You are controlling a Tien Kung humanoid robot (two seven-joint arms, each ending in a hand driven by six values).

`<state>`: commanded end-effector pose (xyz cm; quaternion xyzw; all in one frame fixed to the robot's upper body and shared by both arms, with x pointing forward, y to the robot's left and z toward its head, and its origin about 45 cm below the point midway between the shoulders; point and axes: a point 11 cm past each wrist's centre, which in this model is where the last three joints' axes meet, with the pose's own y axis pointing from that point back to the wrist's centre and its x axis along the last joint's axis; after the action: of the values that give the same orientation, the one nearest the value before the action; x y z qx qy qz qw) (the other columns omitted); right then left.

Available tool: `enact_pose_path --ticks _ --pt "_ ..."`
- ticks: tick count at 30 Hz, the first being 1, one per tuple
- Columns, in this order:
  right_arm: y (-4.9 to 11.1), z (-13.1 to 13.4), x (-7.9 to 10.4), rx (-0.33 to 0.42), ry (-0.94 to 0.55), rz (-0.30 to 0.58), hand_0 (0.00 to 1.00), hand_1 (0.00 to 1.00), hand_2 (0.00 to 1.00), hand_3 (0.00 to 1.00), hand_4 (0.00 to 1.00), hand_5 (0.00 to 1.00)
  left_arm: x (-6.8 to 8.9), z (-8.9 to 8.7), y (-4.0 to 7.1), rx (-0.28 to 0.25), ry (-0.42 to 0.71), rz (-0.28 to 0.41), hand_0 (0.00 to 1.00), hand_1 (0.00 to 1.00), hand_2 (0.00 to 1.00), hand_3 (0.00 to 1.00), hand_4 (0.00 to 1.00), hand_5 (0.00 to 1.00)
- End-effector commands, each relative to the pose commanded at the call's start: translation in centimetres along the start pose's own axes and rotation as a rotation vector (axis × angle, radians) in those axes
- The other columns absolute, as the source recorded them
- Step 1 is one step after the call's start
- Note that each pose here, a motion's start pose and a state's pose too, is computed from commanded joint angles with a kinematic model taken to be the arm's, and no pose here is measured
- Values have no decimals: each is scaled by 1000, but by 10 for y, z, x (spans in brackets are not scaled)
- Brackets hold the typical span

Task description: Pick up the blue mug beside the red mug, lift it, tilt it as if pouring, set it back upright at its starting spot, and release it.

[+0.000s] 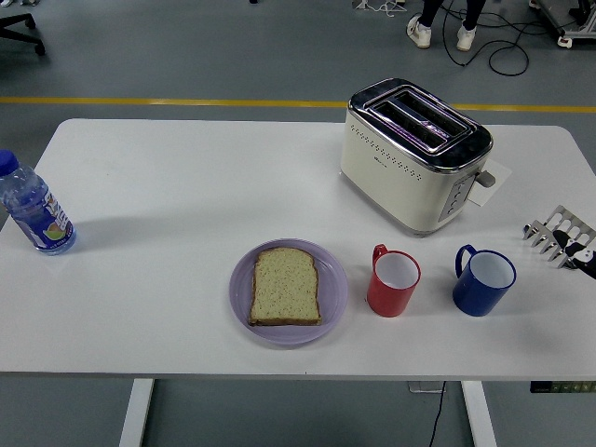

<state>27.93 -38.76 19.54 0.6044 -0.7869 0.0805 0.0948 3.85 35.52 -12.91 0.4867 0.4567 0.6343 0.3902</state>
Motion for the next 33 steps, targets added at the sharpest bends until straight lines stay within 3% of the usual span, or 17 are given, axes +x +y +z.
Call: enact_pose_path --ticks 12,26,33 --pt "32 45 -27 -74 -5 -52 998 917 990 998 972 135 1 1 0 -1 -3 2 634 645 653 506 241 854" --pt "30 78 -53 -140 4 -30 998 919 993 998 985 140 -1 -3 0 5 -2 -1 634 644 653 506 241 854" --pt "24 90 -73 -177 26 -65 998 924 998 998 984 140 -2 -7 0 12 -8 -3 634 645 653 505 241 855"
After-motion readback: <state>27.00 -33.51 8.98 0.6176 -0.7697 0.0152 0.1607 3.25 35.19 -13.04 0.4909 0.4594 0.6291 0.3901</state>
